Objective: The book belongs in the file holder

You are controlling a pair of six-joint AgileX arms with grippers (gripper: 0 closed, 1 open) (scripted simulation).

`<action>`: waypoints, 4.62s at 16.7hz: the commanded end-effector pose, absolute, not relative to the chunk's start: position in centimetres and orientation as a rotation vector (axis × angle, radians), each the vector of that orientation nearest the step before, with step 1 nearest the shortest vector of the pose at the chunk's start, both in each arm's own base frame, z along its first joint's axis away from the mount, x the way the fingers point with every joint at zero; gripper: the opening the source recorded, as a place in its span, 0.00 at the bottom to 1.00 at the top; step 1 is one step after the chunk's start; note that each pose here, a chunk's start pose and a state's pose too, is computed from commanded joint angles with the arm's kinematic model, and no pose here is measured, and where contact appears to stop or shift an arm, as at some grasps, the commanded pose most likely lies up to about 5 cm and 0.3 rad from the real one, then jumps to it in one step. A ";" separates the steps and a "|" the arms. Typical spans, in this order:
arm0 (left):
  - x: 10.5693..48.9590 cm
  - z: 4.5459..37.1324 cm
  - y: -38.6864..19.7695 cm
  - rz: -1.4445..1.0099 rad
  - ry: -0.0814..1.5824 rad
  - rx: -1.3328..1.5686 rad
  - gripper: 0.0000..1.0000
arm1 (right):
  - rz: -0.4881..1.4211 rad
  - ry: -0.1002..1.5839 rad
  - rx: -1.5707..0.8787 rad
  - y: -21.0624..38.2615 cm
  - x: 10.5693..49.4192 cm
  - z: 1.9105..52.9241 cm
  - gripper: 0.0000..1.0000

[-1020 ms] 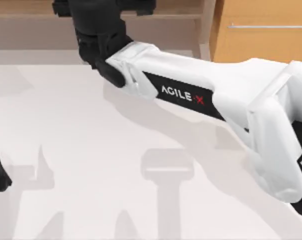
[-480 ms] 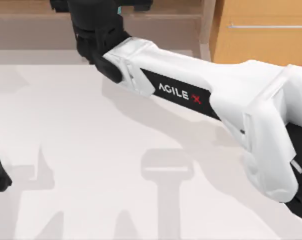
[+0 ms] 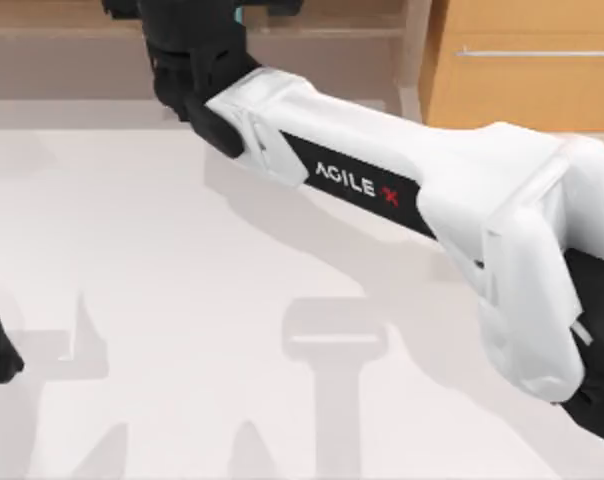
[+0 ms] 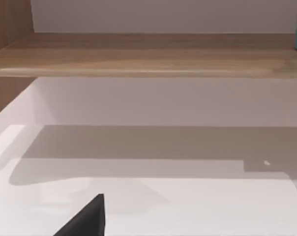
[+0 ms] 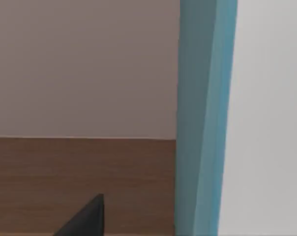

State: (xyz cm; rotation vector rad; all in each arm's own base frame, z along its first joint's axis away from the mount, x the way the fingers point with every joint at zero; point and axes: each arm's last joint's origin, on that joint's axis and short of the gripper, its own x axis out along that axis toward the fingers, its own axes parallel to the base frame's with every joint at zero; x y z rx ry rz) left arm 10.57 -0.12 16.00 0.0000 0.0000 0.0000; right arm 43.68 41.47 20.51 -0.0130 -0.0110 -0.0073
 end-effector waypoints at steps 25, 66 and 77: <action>10.6 16.0 -0.1 0.000 0.000 0.000 1.00 | -0.002 -0.013 -0.010 41.7 43.5 21.3 0.00; 10.6 16.0 -0.1 0.000 0.000 0.000 1.00 | -0.109 0.553 1.079 -1.7 30.1 18.1 0.00; 10.6 16.0 -0.1 0.000 0.000 0.000 1.00 | -0.233 0.195 1.544 -17.0 33.3 16.0 0.00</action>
